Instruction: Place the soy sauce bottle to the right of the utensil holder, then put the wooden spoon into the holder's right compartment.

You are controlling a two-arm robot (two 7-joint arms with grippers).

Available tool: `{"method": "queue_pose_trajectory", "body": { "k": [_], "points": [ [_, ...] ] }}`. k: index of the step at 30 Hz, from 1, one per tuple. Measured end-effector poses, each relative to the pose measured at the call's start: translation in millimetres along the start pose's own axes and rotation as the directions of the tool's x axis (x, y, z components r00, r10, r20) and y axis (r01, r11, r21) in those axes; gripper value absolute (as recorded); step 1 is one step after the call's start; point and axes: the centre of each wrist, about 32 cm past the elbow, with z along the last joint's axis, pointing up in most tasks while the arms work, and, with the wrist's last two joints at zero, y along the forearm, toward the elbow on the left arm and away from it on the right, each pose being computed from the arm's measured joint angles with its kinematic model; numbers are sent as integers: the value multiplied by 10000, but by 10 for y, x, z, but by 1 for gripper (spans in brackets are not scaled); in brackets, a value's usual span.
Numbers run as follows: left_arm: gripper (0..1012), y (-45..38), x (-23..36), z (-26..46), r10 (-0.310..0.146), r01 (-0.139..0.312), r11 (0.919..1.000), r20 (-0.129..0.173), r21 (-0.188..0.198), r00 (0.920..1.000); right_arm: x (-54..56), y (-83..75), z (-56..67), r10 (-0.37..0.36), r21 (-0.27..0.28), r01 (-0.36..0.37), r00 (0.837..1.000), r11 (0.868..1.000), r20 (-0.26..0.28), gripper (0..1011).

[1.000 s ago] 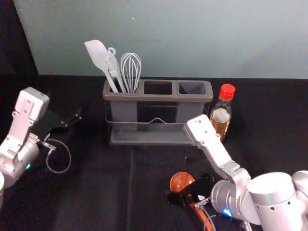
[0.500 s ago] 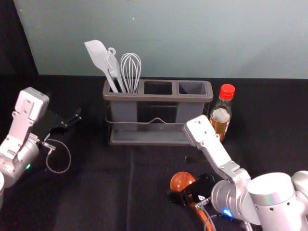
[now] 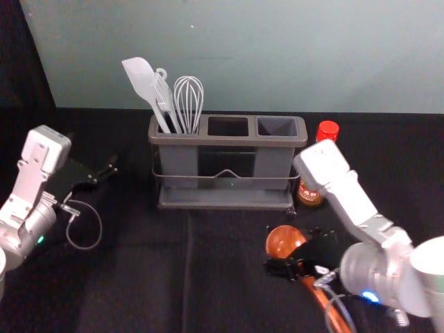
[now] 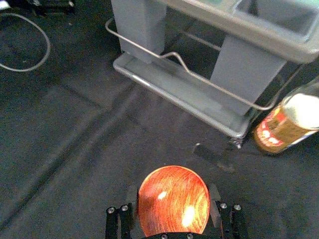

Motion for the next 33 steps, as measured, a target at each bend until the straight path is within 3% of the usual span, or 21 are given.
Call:
{"method": "queue_pose_trajectory", "body": {
  "k": [5,8,10,11,13,14,15,16,19,20,22,23,24,25,27,28,30,33],
  "points": [
    [1005,0,0,0,0,0,10000,0,0,10000,110,-219,-28,-60,485,44,9994,9988,343,838],
    [1005,0,0,0,1,-1,10000,-1,0,10000,173,-325,-97,-221,1231,152,9982,9923,551,838],
    [1005,0,0,0,0,0,10000,-1,1,10000,208,-379,-187,-337,2037,185,9969,9789,714,838],
    [1005,0,0,0,0,0,10000,-1,0,10000,215,-405,-250,-452,2743,194,9951,9614,882,838],
    [1005,0,0,0,1,-1,10000,0,0,10000,209,-419,-322,-582,3398,188,9927,9403,1060,838],
    [1005,0,0,0,-1,1,10000,-1,1,10000,198,-425,-384,-799,4039,236,9892,9145,1231,838],
    [1005,0,0,0,0,0,10000,-1,0,10000,198,-425,-384,-799,4039,236,9892,9145,1231,838],
    [1005,0,0,0,0,0,10000,-1,1,10000,172,-424,-450,-1085,4747,292,9841,8797,1404,838],
    [1005,0,0,0,0,0,10000,-1,1,10000,133,-402,-553,-1587,5711,414,9747,8198,1572,838],
    [1005,0,0,0,0,0,10000,-1,0,10000,108,-384,-605,-1904,6238,479,9679,7801,1639,838],
    [1005,0,0,0,0,0,10000,0,1,10000,81,-355,-667,-2225,6741,539,9606,7367,1663,838],
    [1005,0,0,0,0,0,10000,-1,0,10000,59,-321,-720,-2464,7184,543,9549,6935,1656,838],
    [1005,0,0,0,-1,1,10000,-1,0,10000,50,-303,-745,-2577,7405,522,9518,6700,1661,838],
    [1005,0,0,0,0,0,10000,-1,1,10000,31,-263,-790,-2783,7773,514,9467,6270,1619,838],
    [1005,0,0,0,0,0,10000,-1,1,10000,25,-225,-829,-2891,8029,459,9438,5943,1600,838],
    [1005,0,0,0,1,-1,10000,0,0,10000,21,-193,-857,-2926,8227,374,9430,5673,1588,838],
    [1005,0,0,0,0,0,10000,-1,0,10000,17,-169,-876,-2921,8323,317,9432,5534,1583,838],
    [1005,0,0,0,1,-1,10000,-1,0,10000,12,-146,-893,-2900,8379,274,9439,5451,1579,838]
  ]
}}
